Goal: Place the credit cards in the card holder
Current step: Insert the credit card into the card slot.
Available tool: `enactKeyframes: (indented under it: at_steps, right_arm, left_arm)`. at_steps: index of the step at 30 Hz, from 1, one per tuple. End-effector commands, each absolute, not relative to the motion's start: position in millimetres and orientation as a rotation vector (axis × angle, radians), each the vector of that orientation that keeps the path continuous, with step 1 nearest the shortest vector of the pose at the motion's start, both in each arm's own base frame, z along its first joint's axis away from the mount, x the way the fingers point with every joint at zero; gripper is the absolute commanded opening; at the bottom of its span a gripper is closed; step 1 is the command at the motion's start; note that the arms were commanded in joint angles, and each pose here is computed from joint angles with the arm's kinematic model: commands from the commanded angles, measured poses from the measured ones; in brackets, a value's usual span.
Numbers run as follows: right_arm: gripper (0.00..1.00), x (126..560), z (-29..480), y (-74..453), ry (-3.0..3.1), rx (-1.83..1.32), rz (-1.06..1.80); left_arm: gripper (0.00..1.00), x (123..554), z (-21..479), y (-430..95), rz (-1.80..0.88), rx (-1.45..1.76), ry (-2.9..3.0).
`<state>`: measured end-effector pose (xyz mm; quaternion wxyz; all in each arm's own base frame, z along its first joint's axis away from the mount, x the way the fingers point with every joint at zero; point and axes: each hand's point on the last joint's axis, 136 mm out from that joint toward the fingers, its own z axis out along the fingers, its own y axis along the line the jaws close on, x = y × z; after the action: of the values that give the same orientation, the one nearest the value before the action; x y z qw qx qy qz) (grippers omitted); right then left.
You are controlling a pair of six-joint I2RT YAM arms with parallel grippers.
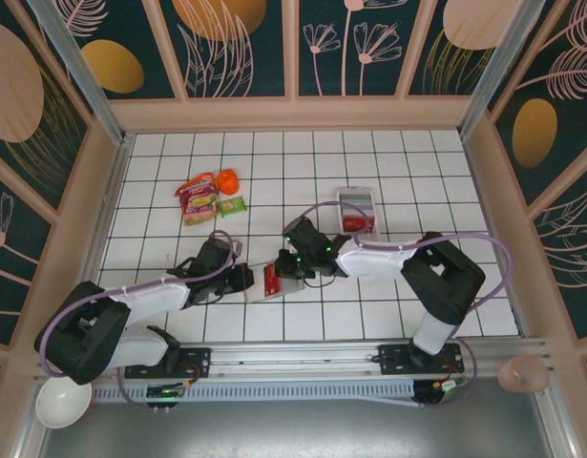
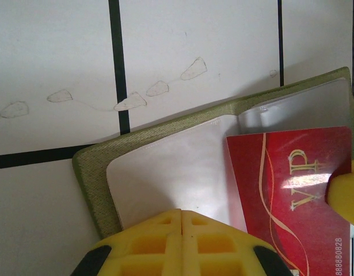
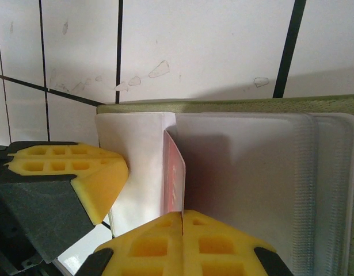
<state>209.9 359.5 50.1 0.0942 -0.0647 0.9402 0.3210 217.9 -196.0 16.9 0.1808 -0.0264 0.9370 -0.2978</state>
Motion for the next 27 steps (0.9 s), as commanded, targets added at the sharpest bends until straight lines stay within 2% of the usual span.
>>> enactKeyframes:
  at_steps: [1, 16, 19, 22, 24, 26, 27]
  right_arm:
    - [0.0, 204.9, 42.6, 365.5, 2.823, -0.241, 0.943]
    - [0.0, 204.4, 33.4, 370.2, 2.852, -0.289, 0.888]
    - [0.1, 202.8, 34.7, 370.3, 2.851, -0.295, 0.868]
    - [0.11, 203.5, 33.4, 368.6, 2.854, -0.296, 0.826]
    - [0.11, 202.5, 29.8, 366.5, 2.861, -0.294, 0.812]
    - [0.1, 202.0, 27.2, 365.1, 2.871, -0.292, 0.801]
    - [0.1, 201.2, 27.1, 365.6, 2.873, -0.296, 0.802]
  left_arm:
    - [0.0, 216.6, 13.2, -192.6, -0.82, -0.083, 2.65]
    - [0.0, 218.5, 18.5, -189.6, -0.807, -0.095, 2.627]
    - [0.0, 220.2, 23.0, -187.1, -0.792, -0.112, 2.616]
    - [0.11, 225.6, 31.6, -177.6, -0.742, -0.187, 2.585]
    - [0.31, 225.2, 39.2, -178.0, -0.789, -0.224, 2.545]
    - [0.42, 221.6, 43.4, -181.8, -0.851, -0.234, 2.527]
    - [0.44, 219.6, 42.6, -181.0, -0.852, -0.244, 2.535]
